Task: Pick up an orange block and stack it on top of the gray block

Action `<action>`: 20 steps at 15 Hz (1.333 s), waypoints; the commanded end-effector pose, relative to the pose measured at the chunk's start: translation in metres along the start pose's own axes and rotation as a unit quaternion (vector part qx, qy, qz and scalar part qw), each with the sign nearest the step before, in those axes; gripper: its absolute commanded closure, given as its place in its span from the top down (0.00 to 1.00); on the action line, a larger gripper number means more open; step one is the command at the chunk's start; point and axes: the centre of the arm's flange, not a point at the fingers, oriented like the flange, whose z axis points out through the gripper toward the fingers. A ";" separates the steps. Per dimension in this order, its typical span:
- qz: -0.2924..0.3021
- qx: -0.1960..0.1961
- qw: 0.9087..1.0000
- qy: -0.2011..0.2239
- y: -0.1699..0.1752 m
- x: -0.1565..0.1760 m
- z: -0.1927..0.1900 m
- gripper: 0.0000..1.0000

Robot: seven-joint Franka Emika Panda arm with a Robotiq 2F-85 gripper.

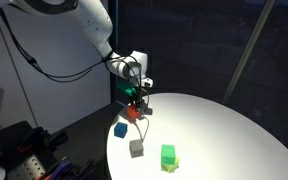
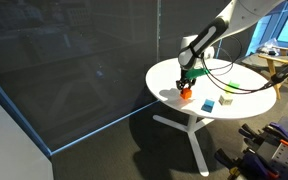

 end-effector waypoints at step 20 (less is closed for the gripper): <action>0.068 -0.020 0.997 0.009 0.044 -0.043 -0.141 0.30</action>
